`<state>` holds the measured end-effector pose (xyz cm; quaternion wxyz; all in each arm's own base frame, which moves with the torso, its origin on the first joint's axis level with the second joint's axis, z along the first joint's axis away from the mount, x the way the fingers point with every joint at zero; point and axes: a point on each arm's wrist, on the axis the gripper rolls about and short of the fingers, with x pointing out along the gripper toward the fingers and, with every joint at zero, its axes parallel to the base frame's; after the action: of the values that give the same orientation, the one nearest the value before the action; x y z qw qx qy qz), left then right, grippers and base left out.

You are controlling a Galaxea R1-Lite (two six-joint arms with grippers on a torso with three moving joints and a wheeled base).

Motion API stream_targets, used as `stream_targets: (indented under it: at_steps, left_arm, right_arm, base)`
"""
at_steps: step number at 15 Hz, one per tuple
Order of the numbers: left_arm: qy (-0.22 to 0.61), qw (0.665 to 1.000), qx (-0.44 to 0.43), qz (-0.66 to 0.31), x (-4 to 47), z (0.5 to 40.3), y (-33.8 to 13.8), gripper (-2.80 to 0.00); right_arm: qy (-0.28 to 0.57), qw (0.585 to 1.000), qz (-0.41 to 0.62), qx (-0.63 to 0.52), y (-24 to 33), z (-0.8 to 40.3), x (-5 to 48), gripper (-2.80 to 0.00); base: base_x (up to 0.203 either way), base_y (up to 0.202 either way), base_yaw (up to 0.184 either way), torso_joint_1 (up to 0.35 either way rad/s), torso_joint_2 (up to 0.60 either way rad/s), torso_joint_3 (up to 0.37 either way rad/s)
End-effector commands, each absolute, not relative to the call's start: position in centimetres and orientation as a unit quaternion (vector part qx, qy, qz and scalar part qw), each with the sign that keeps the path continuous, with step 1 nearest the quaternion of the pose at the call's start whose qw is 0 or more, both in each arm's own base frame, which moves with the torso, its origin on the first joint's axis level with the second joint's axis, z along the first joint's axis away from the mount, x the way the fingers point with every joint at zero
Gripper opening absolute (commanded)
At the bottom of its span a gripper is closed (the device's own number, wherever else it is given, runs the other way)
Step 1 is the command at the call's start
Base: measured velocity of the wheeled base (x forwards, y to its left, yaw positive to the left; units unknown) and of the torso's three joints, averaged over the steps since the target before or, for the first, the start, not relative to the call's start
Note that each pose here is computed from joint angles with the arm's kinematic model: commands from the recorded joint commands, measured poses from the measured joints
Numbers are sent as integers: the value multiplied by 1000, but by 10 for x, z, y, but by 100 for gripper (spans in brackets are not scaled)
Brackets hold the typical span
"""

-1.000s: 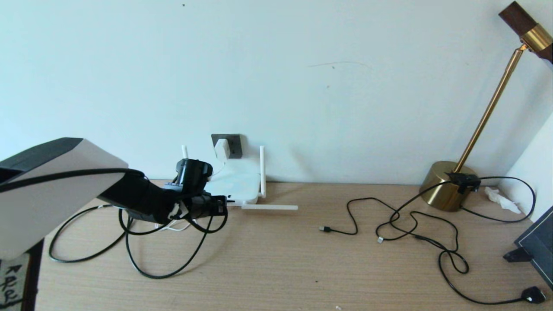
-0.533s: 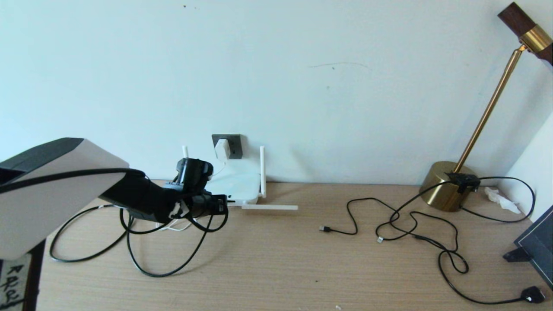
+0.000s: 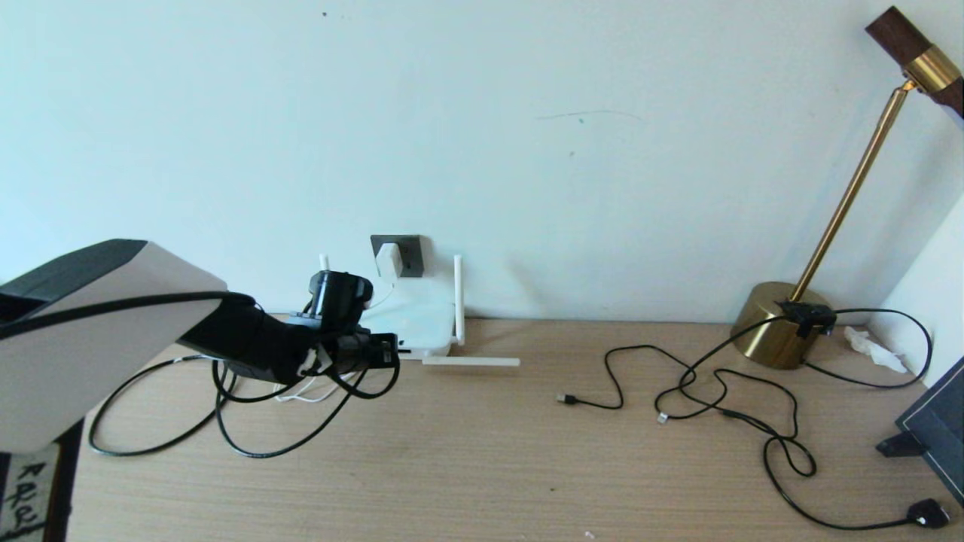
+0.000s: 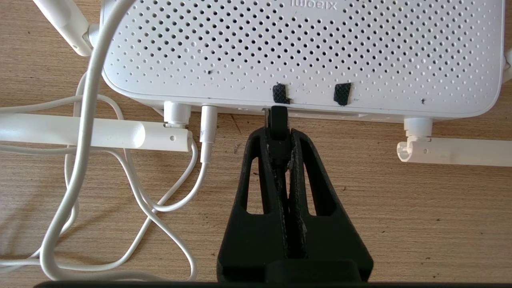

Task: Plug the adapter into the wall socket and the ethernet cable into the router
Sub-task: Plug cable into router interface

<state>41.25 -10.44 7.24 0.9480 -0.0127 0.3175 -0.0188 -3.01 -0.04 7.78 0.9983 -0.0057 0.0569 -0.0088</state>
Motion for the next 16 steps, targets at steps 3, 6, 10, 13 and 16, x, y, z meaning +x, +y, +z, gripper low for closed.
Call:
stream_targets:
  at_steps: [3,6,10,13,16]
  left_arm:
    - [322,946,-13,-21,415,66,-105,-280]
    - [324,946,-13,-21,415,64,-105,-280]
    - [327,945,-13,-20,414,63,-105,-280]
    - [332,943,-13,-19,413,59,-105,-280]
    - [339,941,-11,-18,410,55,-104,-280]
  right_arm:
    - [57,998,-9,-6,0,78,-30,0]
    - [57,998,-9,-6,0,78,-30,0]
    - [57,998,-9,-6,0,78,-30,0]
    - [57,998,-9,-6,0,78,-30,0]
    - [57,998,-9,-6,0,78,-30,0]
  base:
    - [0,0,0,0,0,0]
    - [0,0,0,0,0,0]
    - [0,0,0,0,0,0]
    - [0,0,0,0,0,0]
    - [0,0,0,0,0,0]
